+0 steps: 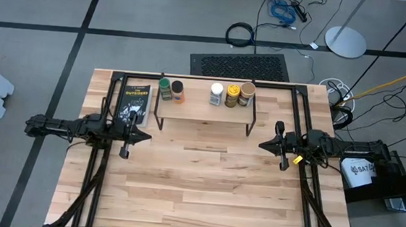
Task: Shelf spices
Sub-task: Return to Home Position
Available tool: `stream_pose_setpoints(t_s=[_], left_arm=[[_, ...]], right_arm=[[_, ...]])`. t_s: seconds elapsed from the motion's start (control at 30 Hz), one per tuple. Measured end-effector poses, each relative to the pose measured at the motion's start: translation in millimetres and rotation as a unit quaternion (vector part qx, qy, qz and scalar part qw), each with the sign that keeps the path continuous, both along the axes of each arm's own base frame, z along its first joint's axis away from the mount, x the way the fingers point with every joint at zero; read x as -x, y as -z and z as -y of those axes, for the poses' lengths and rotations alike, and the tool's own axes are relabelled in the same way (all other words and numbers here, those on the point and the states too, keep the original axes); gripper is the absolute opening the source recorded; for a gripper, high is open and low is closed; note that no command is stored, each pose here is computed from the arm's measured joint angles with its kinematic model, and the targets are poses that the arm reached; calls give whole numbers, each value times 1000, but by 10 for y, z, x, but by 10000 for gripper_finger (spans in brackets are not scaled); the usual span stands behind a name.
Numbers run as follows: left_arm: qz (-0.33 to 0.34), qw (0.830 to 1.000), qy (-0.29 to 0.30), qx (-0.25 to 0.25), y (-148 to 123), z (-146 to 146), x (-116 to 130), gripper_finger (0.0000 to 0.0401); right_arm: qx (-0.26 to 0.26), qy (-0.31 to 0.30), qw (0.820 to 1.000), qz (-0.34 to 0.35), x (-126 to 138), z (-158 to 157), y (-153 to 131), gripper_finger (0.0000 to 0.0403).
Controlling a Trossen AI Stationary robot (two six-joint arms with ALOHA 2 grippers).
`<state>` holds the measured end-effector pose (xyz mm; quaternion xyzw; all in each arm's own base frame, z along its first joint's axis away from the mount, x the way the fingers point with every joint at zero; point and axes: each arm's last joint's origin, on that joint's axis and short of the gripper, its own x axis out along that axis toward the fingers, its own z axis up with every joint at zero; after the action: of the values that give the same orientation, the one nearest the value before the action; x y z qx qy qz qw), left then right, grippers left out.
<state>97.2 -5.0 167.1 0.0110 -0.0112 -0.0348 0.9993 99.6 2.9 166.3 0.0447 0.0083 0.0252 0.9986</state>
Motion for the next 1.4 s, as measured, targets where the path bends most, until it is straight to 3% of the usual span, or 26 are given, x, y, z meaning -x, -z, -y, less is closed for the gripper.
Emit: stream_pose_setpoints(t_s=[0.27, 0.97, 1.23, 1.4], left_arm=[[-4, 999, 1, 46, 1, 0, 0, 6], [-4, 999, 0, 47, 1, 0, 0, 6], [-3, 999, 0, 47, 0, 0, 0, 6], [-3, 999, -1, 47, 0, -1, 0, 6]], right_arm=[[-2, 0, 1000, 0, 0, 0, 0, 0], [1, 0, 1000, 0, 0, 0, 0, 0], [75, 2, 997, 4, 0, 2, 0, 0], [77, 2, 997, 4, 0, 2, 0, 0]])
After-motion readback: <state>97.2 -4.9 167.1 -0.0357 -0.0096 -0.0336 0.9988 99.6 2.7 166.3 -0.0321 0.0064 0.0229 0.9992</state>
